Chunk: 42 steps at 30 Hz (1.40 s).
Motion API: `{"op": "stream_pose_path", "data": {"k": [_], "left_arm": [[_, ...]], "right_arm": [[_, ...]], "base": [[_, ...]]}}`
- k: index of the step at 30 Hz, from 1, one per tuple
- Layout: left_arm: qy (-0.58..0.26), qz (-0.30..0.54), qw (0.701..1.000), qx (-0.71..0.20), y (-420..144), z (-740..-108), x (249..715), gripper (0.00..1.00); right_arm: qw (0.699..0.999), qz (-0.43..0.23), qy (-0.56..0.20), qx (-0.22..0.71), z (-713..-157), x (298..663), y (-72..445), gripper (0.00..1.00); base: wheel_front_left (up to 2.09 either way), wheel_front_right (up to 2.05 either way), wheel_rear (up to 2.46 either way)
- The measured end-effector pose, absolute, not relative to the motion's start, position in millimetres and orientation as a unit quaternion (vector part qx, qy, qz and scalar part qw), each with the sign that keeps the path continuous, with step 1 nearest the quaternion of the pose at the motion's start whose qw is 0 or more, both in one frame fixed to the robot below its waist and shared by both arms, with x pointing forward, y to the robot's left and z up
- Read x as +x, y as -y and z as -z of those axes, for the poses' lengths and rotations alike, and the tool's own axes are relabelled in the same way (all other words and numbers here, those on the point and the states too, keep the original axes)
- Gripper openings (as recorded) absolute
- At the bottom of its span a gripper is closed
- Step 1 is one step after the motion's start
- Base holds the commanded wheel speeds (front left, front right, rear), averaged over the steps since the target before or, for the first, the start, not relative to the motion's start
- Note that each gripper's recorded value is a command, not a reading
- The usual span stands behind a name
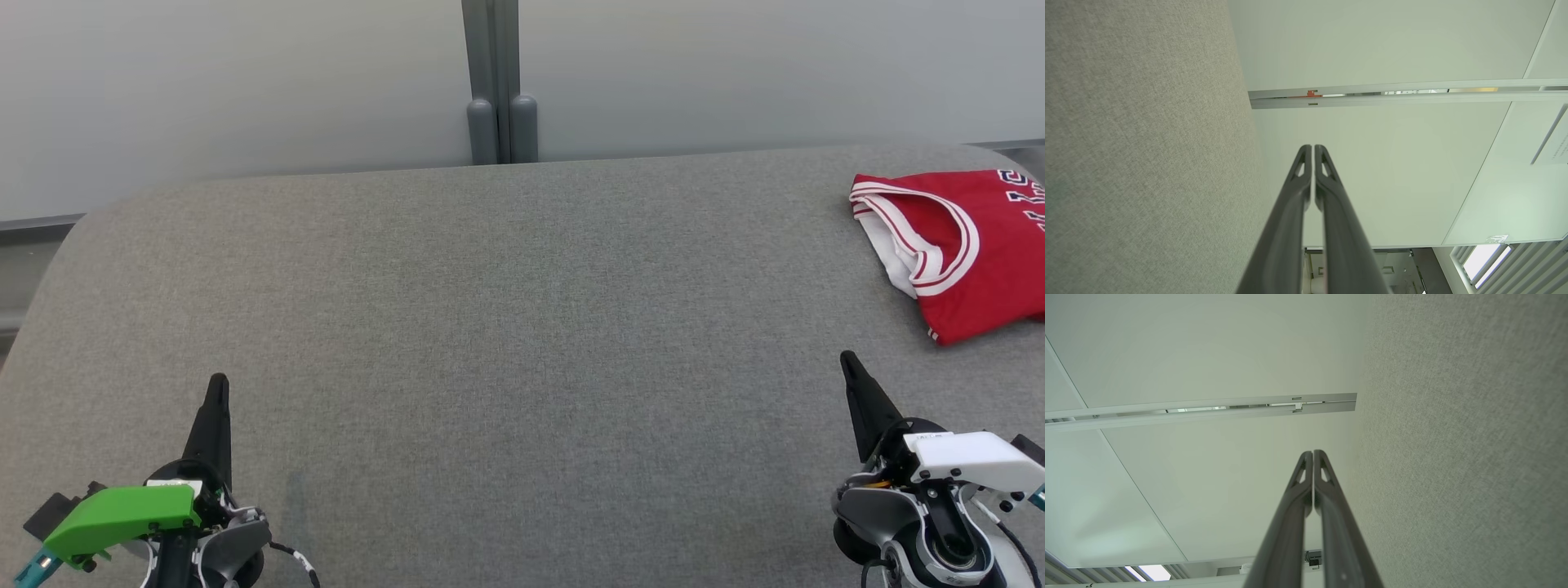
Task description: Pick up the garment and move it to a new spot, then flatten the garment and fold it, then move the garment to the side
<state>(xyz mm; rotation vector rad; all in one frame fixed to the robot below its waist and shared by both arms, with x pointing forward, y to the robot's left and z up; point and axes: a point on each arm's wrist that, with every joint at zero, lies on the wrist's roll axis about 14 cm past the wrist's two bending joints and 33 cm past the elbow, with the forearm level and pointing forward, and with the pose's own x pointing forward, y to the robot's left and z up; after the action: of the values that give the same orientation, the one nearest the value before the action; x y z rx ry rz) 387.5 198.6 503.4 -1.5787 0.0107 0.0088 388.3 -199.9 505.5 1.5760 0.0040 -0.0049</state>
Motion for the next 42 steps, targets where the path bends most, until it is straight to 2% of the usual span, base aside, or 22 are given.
{"op": "stream_pose_path", "data": {"k": [42], "left_arm": [[-0.005,-0.004,0.704,-0.71,-198.6,-503.5,387.5,0.0]], "right_arm": [[0.705,0.002,-0.002,0.709,-505.6,388.3,200.0,0.0]], "base": [[0.0,0.0,0.0]]}}
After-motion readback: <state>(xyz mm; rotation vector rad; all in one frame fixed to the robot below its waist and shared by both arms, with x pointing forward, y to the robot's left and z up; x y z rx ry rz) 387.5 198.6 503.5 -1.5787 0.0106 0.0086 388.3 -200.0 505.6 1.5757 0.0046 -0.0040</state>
